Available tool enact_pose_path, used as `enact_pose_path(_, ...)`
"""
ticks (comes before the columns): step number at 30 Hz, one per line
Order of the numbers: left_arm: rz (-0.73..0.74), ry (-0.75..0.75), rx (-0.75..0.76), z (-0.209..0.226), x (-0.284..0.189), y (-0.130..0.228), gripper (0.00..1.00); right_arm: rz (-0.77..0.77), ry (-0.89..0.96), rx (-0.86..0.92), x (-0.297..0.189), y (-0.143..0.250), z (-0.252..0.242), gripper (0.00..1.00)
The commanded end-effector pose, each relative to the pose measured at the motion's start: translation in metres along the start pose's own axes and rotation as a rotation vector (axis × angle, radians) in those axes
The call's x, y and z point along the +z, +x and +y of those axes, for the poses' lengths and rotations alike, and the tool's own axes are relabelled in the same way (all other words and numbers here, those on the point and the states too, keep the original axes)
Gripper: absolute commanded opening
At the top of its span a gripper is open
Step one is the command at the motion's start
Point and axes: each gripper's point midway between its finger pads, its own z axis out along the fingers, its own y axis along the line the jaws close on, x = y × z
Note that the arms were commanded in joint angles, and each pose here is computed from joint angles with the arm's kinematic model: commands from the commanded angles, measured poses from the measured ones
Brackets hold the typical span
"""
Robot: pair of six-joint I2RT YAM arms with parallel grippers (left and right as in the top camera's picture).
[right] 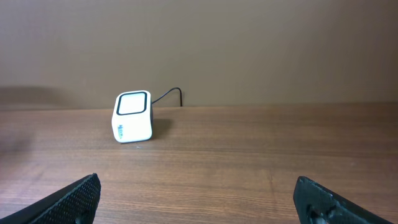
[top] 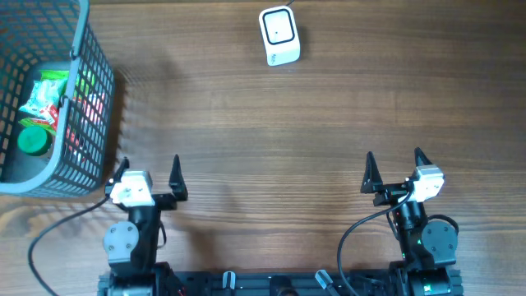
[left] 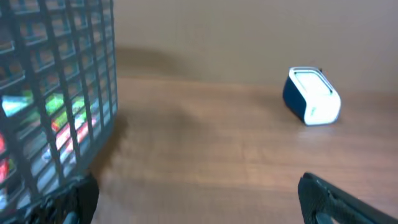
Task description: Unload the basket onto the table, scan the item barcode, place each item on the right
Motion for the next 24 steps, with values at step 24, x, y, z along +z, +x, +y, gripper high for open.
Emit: enact_pose_path(24,0.371,-0.656,-0.407,0.118,0.076,-0.275,1.00,-0.011,0.001,-0.017,0.000,-0.002,0.000,1.00)
